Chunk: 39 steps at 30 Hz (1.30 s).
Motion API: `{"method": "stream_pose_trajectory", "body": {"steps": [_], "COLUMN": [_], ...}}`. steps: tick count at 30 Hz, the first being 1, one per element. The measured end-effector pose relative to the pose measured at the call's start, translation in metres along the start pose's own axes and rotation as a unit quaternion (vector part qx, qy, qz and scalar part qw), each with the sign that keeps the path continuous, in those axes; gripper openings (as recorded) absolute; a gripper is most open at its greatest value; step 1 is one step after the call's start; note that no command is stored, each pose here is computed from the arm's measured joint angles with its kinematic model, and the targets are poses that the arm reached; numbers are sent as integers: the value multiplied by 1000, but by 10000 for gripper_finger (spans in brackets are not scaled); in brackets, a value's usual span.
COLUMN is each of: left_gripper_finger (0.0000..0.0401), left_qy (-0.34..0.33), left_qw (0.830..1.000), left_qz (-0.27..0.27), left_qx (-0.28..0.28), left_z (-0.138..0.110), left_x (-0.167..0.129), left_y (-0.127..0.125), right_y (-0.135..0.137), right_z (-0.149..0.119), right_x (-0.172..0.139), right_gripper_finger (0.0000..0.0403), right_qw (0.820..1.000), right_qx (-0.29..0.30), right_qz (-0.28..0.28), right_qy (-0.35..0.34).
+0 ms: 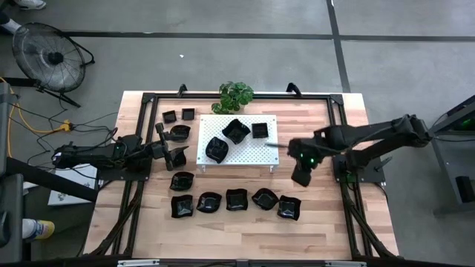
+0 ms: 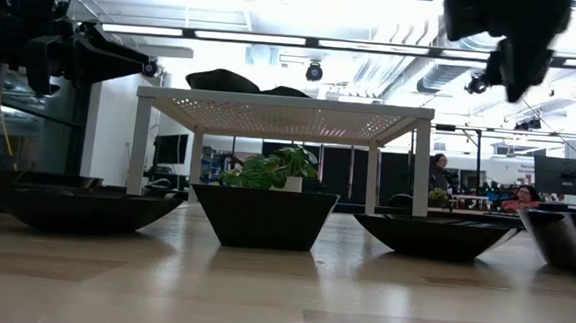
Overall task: Pick & Place Mini shaped plates
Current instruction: Stack the distorted square plate on top of the distorted square plate on the shelf
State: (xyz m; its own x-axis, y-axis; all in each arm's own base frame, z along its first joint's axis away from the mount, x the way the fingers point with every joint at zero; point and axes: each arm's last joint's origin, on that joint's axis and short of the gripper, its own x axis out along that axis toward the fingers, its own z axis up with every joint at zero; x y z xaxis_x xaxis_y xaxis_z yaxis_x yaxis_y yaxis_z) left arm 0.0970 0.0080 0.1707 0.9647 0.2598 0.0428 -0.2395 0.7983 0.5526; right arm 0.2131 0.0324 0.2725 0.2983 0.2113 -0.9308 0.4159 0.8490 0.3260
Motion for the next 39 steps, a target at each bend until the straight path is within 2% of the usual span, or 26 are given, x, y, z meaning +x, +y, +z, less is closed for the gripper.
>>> {"method": "stream_pose_trajectory", "body": {"steps": [4,7,13,18,21,28,39], "left_gripper_finger": [175,175,175,175,175,175,175], "left_qy": [0,0,-1,-1,-1,-1,-1], "left_qw": [1000,1000,1000,1000,1000,1000,1000], "left_qz": [0,0,-2,-2,-2,-2,-1], "left_qx": [0,0,0,0,0,0,0], "left_z": [0,0,0,0,0,0,0], "left_x": [0,0,0,0,0,0,0], "left_y": [0,0,0,0,0,0,0], "right_y": [5,4,1,2,4,9,19], "right_z": [-15,-24,-36,-44,-45,-37,-28], "right_x": [20,35,66,91,100,112,121], "right_gripper_finger": [126,126,126,126,126,126,126], "right_qw": [998,996,993,989,986,986,985], "right_qx": [-51,-65,-90,-118,-140,-151,-153], "right_qz": [9,27,58,62,53,14,14], "right_qy": [29,50,45,66,77,74,76]}}
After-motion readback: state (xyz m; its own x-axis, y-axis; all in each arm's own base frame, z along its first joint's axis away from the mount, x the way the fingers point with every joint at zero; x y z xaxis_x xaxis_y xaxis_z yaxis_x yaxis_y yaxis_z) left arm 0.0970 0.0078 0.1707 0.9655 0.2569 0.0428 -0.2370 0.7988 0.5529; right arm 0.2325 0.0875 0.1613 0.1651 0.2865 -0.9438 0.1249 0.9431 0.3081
